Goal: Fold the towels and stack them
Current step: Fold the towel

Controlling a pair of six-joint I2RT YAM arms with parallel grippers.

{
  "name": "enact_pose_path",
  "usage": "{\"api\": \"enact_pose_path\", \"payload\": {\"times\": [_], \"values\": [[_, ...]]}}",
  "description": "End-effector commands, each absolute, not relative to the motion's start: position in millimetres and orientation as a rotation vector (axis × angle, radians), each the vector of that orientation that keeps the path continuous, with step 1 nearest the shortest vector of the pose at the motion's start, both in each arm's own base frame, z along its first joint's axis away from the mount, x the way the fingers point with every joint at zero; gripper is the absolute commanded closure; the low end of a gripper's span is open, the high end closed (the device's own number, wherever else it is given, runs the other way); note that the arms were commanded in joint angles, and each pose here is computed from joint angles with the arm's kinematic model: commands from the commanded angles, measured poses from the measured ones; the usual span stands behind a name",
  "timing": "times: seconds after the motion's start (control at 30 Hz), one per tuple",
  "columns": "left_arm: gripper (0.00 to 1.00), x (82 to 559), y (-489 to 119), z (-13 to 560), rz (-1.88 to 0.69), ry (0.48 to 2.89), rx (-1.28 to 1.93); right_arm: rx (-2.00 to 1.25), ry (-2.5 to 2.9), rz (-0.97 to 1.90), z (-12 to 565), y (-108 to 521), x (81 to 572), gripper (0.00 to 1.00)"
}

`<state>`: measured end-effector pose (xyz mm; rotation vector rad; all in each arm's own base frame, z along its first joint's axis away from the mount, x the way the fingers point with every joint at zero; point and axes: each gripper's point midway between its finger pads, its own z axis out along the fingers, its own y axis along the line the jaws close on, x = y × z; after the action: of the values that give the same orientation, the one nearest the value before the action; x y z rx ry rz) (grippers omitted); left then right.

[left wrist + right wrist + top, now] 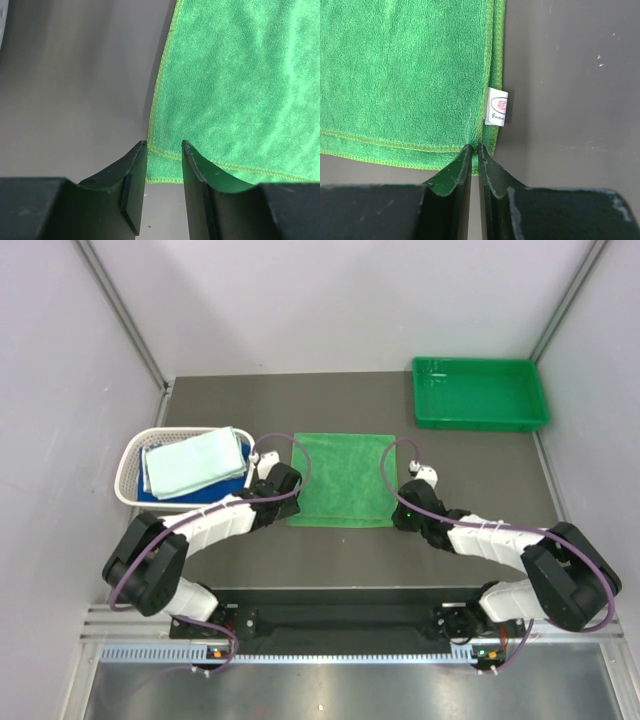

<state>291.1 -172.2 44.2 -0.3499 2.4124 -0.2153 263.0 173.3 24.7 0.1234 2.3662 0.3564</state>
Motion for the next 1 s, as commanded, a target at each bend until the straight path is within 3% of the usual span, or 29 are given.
{"api": "enact_pose_path", "payload": {"times": [0.0, 0.5, 0.97], "values": [[0.61, 302, -171, 52, -0.176, 2.391, -0.34, 0.107, 2.287, 0.385, 52, 185, 277, 0.91], [0.62, 304, -171, 41, -0.152, 2.409, -0.339, 0.11, 2.282, 0.388, 52, 184, 276, 0.91], [0.85, 315, -167, 50, -0.145, 2.382, -0.347, 0.108, 2.276, 0.384, 55, 183, 276, 0.92]]}}
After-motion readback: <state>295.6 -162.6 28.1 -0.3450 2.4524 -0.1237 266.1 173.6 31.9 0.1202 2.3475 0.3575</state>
